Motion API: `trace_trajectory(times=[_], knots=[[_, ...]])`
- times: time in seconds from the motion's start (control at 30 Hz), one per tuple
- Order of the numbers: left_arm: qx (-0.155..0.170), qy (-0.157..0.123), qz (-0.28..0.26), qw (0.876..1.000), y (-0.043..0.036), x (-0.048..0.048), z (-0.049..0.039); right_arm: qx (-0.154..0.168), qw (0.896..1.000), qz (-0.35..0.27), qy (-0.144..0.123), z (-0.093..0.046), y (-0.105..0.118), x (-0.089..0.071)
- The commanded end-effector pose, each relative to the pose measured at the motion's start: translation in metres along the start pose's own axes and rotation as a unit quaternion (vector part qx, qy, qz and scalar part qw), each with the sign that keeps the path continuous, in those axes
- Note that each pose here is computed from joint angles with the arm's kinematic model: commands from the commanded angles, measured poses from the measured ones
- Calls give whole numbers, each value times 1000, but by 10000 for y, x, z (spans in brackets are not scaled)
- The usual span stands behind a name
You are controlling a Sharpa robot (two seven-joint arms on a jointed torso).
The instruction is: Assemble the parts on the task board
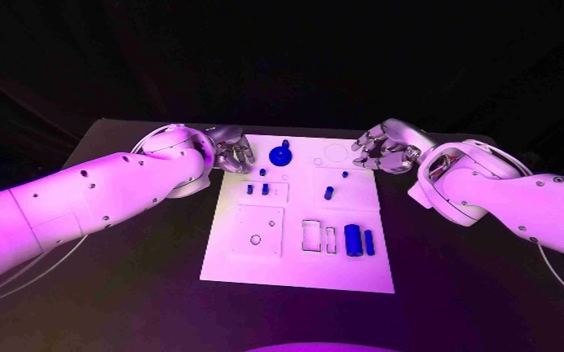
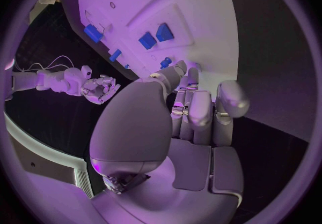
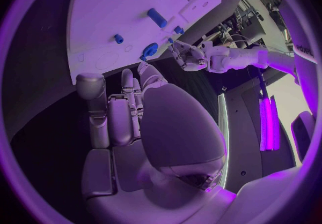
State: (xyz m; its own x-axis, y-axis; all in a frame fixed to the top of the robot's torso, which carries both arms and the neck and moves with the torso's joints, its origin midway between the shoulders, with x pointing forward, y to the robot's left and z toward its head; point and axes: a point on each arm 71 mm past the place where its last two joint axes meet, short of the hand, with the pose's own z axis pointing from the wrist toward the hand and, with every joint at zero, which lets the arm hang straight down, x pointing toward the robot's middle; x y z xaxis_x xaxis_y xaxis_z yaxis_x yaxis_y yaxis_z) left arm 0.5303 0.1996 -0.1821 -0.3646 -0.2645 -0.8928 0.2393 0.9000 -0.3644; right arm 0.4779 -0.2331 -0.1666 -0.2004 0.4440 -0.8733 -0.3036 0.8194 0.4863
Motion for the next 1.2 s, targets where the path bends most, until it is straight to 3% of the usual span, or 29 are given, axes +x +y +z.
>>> trace_trajectory(times=[0.03, 0.13, 0.27, 0.5, 0.73, 1.2], knots=[[41, -66, -141, 987, 5, -133, -72, -31, 990, -134, 23, 27, 46, 52], [56, -90, -257, 961, 40, -192, -153, -36, 983, -178, 27, 56, 58, 74], [63, -105, -399, 909, 61, -225, -237, -37, 976, -212, 32, 106, 70, 110], [75, -95, -523, 844, 44, -221, -359, -40, 970, -235, 40, 183, 106, 187], [79, -86, -576, 809, 40, -215, -433, -42, 968, -239, 57, 223, 100, 297], [86, -101, -614, 778, 22, -232, -497, -53, 969, -231, 75, 276, 137, 456]])
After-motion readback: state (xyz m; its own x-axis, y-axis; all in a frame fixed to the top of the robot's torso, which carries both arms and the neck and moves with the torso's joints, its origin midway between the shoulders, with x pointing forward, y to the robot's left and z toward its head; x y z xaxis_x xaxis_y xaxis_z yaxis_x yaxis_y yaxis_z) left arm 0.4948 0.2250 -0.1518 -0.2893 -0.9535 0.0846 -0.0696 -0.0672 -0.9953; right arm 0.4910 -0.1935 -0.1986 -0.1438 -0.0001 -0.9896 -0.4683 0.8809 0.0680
